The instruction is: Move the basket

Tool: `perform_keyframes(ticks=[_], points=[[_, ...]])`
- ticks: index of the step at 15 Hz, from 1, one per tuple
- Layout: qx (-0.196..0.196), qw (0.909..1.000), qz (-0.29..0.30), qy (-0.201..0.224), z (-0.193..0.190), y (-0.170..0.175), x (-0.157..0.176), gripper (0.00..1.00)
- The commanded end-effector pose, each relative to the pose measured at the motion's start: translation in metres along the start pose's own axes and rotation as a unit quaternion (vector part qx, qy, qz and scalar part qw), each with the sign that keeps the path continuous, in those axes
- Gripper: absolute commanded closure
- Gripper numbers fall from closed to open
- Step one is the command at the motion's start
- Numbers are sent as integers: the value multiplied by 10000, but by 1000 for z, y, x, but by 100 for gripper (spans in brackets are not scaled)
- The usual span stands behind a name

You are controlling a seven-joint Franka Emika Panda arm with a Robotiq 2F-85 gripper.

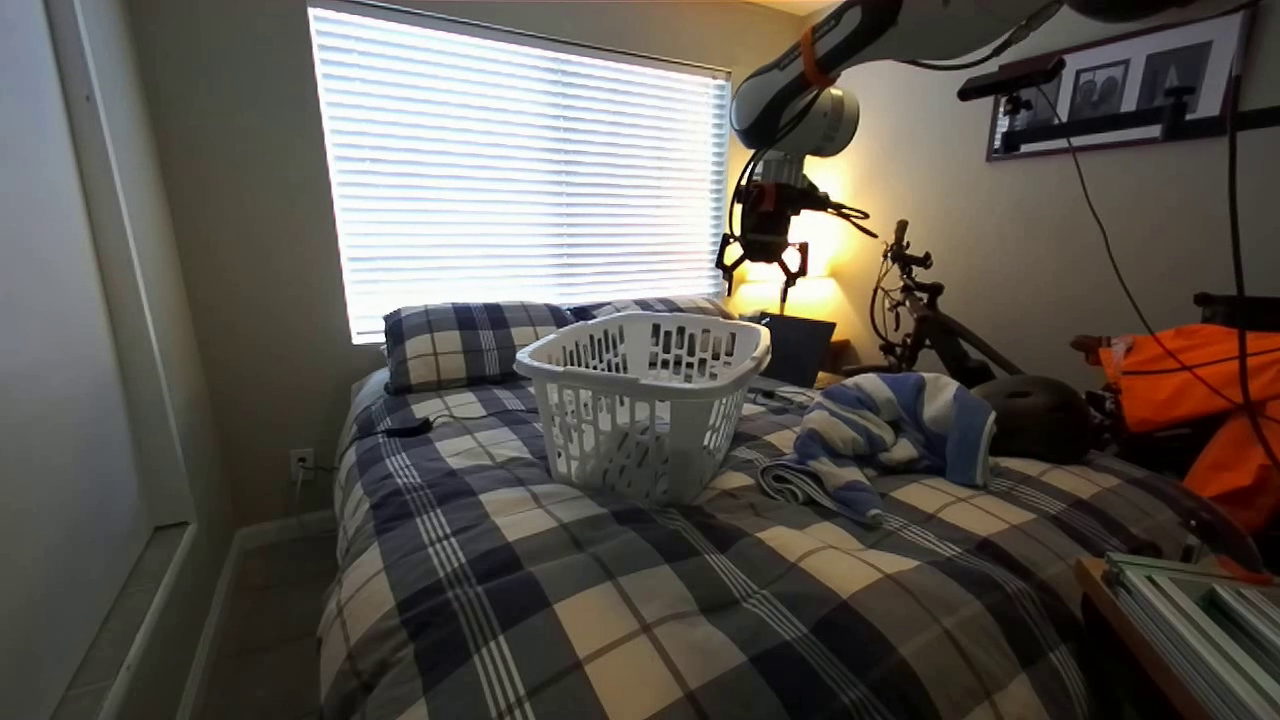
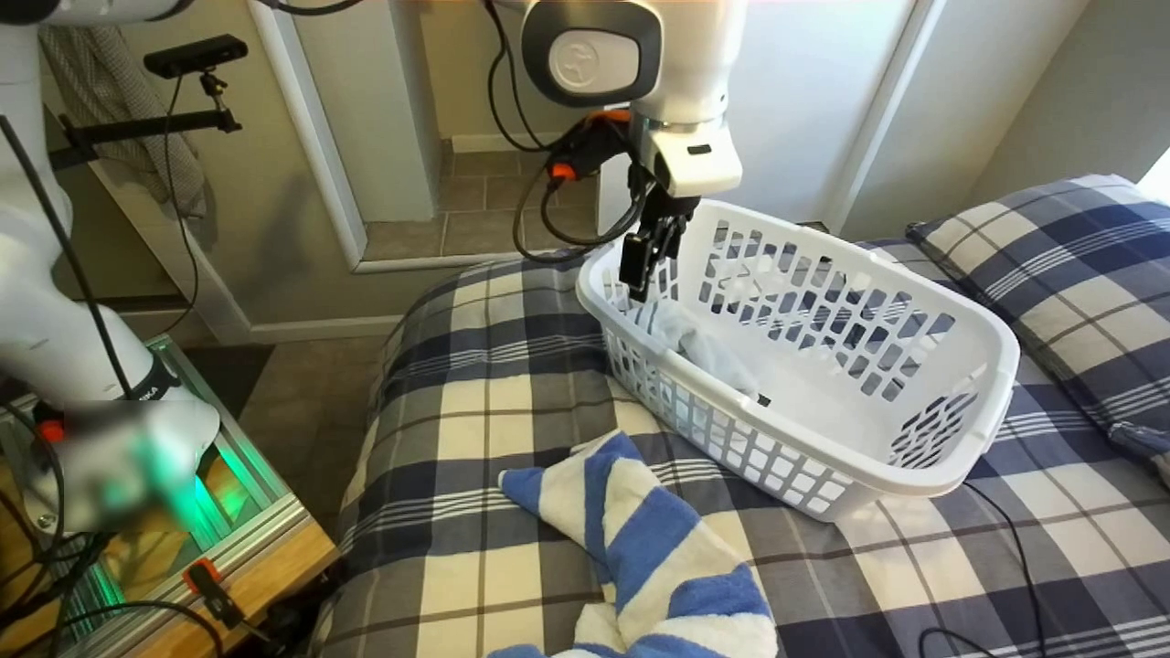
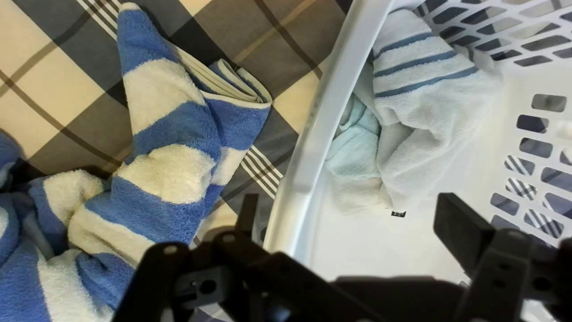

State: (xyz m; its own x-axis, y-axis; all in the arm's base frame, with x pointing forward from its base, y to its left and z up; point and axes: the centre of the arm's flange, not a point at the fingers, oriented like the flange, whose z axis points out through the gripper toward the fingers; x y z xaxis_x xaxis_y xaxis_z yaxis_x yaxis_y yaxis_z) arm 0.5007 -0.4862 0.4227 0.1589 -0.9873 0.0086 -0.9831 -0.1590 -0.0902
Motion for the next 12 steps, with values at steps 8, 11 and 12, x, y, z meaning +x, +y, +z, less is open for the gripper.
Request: perform_keyframes(ticks=[8,11,12], points=[[329,9950,805,495,34,-10,39,0],[231,9868,1488,602,65,-4,59,0],[204,9826,1751,576,75,-2,67,0]])
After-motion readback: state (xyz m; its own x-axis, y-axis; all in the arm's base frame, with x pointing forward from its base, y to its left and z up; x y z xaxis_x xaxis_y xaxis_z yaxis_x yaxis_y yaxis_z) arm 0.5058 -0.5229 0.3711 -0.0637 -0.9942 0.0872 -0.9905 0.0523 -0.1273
